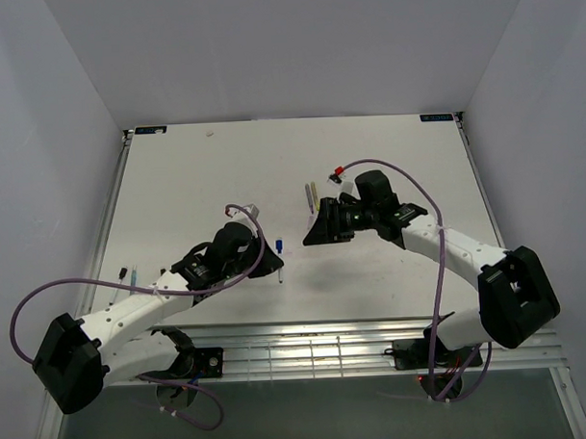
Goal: Open the pen caps
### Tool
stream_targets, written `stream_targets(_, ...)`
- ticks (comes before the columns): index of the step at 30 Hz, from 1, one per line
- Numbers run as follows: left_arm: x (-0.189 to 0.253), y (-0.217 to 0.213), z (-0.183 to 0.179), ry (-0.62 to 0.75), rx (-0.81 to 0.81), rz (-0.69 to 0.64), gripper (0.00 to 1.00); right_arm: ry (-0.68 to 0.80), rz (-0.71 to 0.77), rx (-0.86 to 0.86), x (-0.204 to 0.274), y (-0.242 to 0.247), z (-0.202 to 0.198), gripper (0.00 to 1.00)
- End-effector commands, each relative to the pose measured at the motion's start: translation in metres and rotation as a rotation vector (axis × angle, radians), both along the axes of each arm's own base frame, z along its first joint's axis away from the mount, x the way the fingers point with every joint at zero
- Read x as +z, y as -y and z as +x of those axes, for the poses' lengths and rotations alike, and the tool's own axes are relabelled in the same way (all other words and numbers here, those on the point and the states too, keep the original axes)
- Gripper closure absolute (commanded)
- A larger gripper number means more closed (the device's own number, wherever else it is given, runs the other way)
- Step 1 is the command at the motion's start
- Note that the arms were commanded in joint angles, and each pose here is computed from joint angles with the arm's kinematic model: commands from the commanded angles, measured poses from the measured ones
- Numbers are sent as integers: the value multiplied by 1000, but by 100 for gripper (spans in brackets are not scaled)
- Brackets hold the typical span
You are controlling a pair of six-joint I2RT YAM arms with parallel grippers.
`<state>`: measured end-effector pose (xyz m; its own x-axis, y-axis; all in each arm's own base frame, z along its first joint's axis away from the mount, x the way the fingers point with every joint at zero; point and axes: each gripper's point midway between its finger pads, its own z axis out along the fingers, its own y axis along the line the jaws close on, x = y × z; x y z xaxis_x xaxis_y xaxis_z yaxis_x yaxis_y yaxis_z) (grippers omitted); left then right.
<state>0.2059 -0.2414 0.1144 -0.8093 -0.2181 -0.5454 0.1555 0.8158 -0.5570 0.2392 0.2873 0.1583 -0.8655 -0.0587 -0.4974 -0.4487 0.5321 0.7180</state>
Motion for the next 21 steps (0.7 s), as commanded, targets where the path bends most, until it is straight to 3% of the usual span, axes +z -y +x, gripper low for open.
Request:
stream_targets(1,18,21,-3,37,-67,-103,100,36,124,74,23,-29,-13,39)
stream_targets(12,27,30,-8,58,-99,-139,100,10,124,67,17,-49,-18,41)
stream_targets(21,34,1,8,41,148,-115,100,16,89,78,1,-40,-44,43)
